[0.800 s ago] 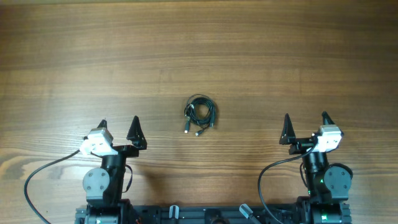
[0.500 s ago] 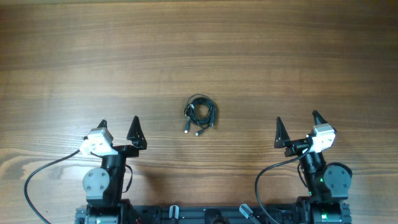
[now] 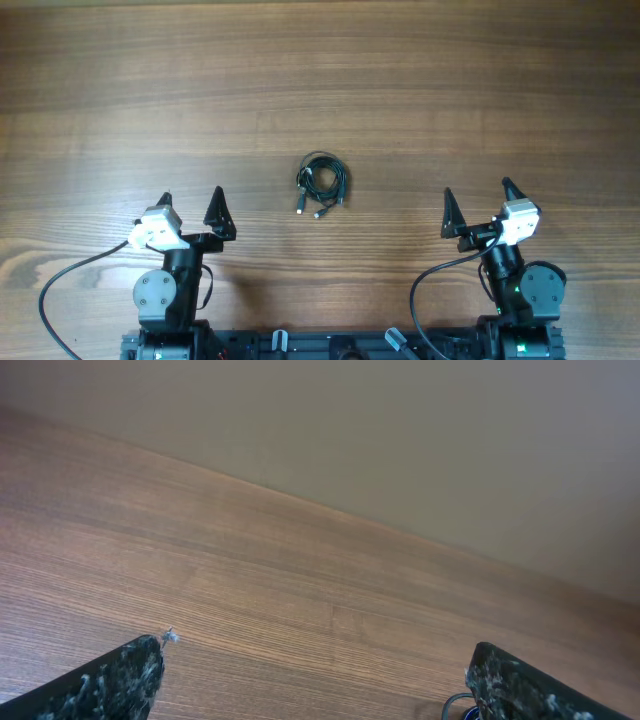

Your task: Untangle cables

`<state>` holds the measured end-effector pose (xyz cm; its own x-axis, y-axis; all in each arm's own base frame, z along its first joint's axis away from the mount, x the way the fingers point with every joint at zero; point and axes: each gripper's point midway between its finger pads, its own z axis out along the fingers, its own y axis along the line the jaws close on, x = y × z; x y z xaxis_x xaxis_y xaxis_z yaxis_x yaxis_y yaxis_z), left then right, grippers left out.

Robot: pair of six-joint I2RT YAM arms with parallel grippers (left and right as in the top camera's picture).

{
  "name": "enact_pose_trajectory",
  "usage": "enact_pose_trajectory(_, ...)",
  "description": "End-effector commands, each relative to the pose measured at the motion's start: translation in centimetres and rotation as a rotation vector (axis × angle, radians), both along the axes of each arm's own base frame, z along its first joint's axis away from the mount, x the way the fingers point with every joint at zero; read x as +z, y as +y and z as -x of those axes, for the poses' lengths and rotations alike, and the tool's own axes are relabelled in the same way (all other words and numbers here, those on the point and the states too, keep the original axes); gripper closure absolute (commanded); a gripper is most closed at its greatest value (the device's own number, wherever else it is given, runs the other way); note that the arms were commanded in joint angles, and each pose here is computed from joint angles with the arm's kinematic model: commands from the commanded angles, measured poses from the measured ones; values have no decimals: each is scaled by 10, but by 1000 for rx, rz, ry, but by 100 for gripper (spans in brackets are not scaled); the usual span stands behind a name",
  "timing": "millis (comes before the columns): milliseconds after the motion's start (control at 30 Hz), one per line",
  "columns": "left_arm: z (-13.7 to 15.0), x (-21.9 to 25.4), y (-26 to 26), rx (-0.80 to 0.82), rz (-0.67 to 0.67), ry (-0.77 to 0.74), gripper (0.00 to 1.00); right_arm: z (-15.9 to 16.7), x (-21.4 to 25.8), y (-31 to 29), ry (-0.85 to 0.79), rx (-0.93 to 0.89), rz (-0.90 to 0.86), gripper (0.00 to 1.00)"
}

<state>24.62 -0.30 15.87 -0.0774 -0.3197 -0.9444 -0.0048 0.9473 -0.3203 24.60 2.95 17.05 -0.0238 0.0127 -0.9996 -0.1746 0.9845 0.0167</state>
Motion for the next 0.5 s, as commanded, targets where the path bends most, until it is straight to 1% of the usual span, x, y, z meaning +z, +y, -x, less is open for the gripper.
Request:
enact_pose_trajectory(0, 0, -4, -2, -6, 9, 7, 0, 0, 0, 4, -1, 24, 9, 0)
enact_pose_trajectory(467, 0, -4, -2, -6, 9, 7, 0, 0, 0, 4, -1, 24, 9, 0)
